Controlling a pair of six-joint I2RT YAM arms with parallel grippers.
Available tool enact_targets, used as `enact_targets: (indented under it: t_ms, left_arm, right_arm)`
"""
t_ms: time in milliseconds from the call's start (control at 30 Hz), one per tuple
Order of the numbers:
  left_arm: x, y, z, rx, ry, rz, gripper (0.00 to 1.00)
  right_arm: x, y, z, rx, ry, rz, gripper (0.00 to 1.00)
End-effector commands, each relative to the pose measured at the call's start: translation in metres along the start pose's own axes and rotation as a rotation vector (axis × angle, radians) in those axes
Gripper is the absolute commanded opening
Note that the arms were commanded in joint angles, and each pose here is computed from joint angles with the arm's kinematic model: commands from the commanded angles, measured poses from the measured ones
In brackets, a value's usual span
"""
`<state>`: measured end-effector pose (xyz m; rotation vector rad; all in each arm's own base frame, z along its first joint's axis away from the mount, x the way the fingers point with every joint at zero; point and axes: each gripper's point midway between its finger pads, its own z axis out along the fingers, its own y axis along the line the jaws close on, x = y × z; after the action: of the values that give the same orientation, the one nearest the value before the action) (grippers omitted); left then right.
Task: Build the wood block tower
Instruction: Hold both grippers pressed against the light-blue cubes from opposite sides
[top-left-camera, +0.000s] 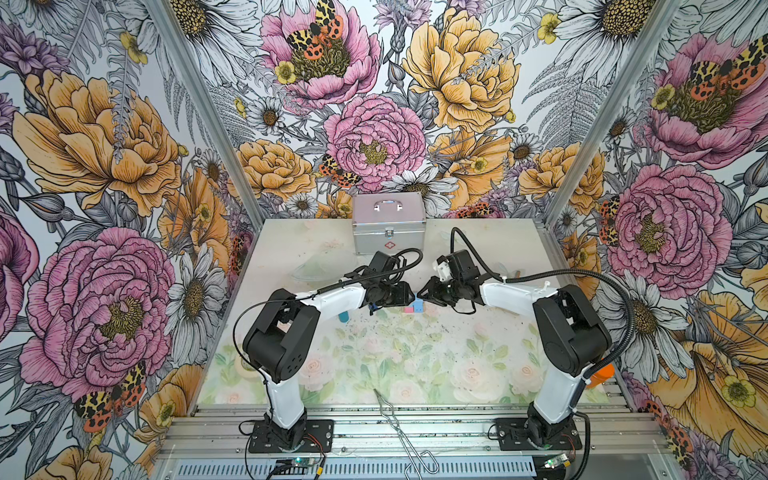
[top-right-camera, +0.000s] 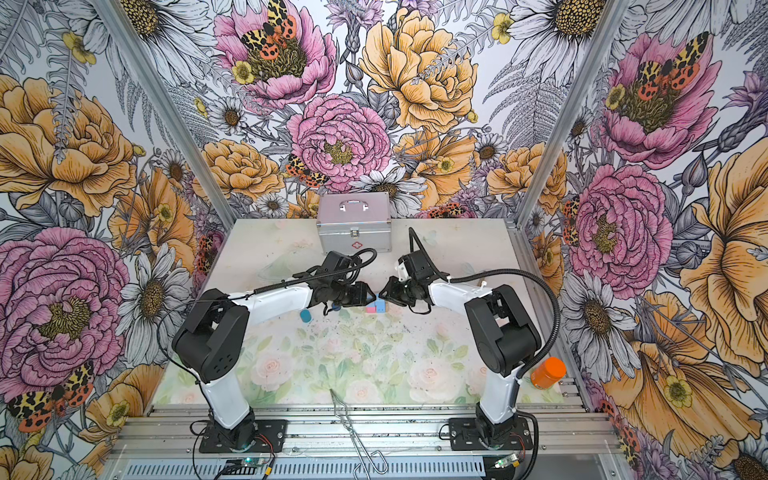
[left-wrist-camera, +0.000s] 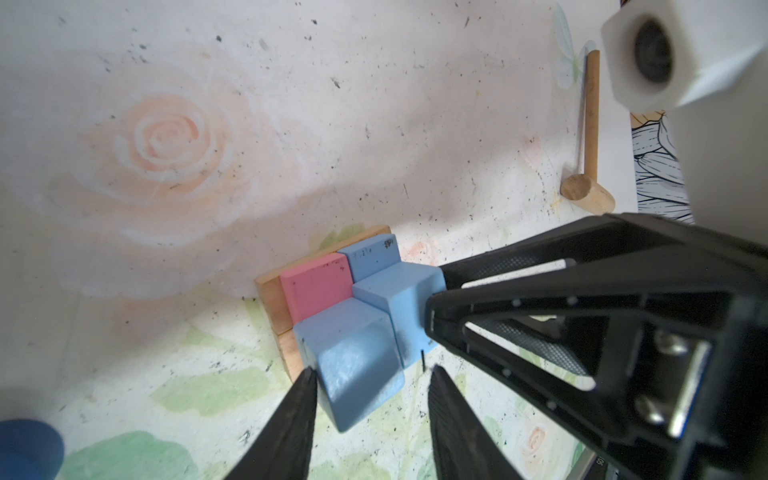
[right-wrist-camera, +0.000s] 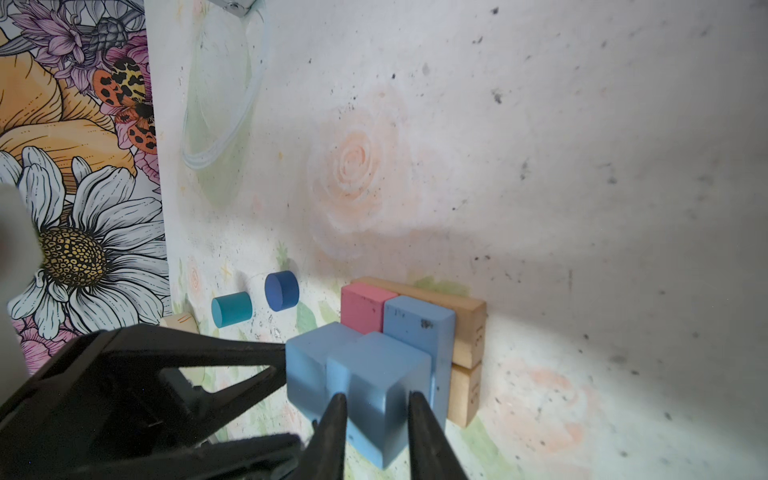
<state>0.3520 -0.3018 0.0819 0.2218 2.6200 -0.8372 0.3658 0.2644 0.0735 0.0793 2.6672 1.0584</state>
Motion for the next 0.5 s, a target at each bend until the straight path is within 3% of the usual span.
enact_targets:
  t_ms: [0, 467]
  left_arm:
    - [-0.0141, -0.0109, -0.0049, 0.018, -0.039, 0.012, 0.46]
    - [-0.0142, -0.0102, -0.0058, 0.012, -0.041, 0.012, 0.56]
  right_arm:
    - [-0.0068, 0.0074, -0.0126, -0.009, -0.034, -0.019, 0.28]
    - [-0.0082, 0.0071, -0.0187, -0.005, -0.05, -0.019, 0.31]
